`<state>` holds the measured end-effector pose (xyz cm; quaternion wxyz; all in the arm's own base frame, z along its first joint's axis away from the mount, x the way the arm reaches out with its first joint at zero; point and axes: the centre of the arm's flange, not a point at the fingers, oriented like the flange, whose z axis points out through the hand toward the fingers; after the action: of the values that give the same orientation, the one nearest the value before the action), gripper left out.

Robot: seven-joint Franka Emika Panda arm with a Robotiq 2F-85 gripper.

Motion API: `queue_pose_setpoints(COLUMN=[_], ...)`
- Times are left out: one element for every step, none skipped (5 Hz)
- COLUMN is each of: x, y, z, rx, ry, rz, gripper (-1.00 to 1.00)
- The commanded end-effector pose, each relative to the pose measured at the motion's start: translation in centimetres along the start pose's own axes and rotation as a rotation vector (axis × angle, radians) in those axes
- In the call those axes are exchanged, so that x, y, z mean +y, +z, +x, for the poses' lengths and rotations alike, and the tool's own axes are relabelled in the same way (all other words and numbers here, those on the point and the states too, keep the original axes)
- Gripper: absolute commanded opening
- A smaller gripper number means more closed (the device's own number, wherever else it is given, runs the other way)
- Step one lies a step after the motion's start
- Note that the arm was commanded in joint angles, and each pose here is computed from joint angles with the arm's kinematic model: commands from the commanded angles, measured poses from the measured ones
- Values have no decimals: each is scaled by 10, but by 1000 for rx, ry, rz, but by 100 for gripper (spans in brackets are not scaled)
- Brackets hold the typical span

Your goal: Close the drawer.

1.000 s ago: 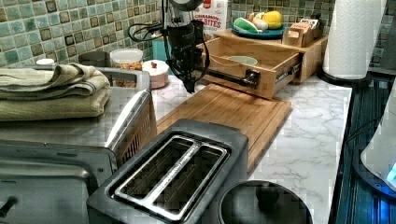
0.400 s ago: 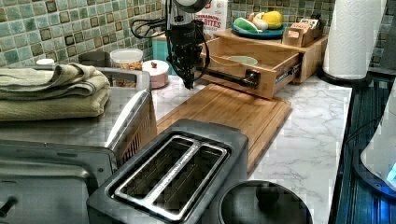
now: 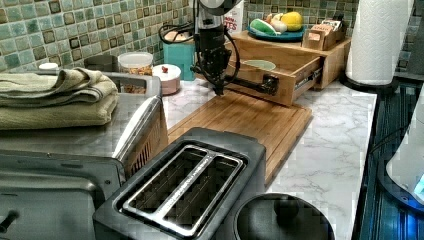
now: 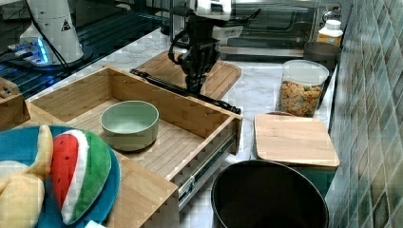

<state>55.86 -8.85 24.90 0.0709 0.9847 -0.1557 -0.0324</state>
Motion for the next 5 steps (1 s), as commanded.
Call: queue_pose_setpoints(x=[144, 187, 232, 275, 316], y=[-32, -22, -13, -7, -2], z=[8, 15, 28, 32, 29], rx=[161, 146, 148, 135, 160], ry=[-29, -43, -68, -33, 11], rz=[-1, 7, 15, 4, -33], gripper=[-100, -100, -100, -100, -100])
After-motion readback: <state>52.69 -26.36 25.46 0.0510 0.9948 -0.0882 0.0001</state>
